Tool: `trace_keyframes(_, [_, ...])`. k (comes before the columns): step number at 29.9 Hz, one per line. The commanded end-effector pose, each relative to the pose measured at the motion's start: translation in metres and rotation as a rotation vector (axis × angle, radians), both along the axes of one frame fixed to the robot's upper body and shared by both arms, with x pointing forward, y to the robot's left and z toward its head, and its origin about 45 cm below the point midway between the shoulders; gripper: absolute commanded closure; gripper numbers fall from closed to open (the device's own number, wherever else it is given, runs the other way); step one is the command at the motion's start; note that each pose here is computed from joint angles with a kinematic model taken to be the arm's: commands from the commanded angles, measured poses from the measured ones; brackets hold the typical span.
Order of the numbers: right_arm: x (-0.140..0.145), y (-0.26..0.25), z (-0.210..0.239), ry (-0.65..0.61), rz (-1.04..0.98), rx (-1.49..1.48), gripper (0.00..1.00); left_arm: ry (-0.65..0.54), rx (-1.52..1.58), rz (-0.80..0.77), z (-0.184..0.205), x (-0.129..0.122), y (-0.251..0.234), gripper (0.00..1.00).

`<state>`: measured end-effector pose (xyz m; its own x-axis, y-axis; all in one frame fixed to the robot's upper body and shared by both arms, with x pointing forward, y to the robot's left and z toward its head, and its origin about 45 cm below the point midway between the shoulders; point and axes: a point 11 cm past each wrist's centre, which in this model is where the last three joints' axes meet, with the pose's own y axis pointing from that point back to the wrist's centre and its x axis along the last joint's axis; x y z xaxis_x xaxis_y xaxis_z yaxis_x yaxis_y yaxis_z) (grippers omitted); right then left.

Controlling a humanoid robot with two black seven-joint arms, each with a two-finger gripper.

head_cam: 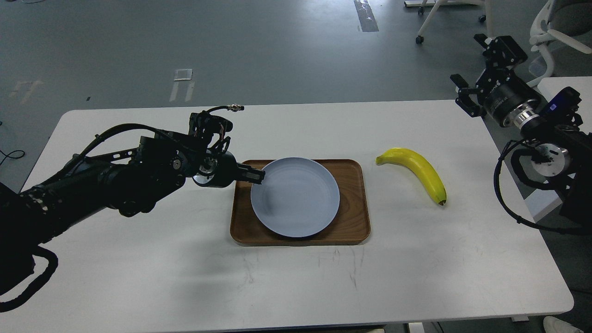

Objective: Place banana on plate with both arms
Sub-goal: 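Lower the plate onto the wooden tray and open the left gripper, then raise the left gripper away from the plate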

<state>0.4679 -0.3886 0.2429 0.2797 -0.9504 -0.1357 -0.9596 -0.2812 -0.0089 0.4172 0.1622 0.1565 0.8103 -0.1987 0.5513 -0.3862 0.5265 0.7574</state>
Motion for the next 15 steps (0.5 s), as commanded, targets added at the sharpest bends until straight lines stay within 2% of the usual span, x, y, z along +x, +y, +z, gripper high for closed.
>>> trace_keyframes(1, [0.000,0.000,0.000,0.000,-0.001,-0.001,0.00,0.001,-0.006,0.003,0.001,0.000,0.000,0.44])
trace_keyframes(2, [0.000,0.000,0.000,0.000,-0.001,-0.001,0.00,0.002,-0.013,0.002,0.002,0.000,-0.002,0.27])
trace_keyframes(3, [0.000,-0.001,0.000,0.000,-0.002,-0.002,0.00,0.003,-0.029,0.004,0.005,0.001,-0.004,0.04])
trace_keyframes(7, [-0.001,-0.004,0.001,-0.001,-0.006,-0.004,0.00,0.027,-0.127,0.046,0.020,0.007,-0.014,0.01])
trace_keyframes(12, [-0.003,-0.011,0.003,0.008,-0.003,-0.042,0.00,0.113,-0.509,0.242,0.081,0.032,-0.012,0.01])
trace_keyframes(15, [-0.007,-0.014,-0.003,0.054,0.053,-0.175,0.00,0.164,-0.824,0.400,0.119,0.048,0.014,0.01])
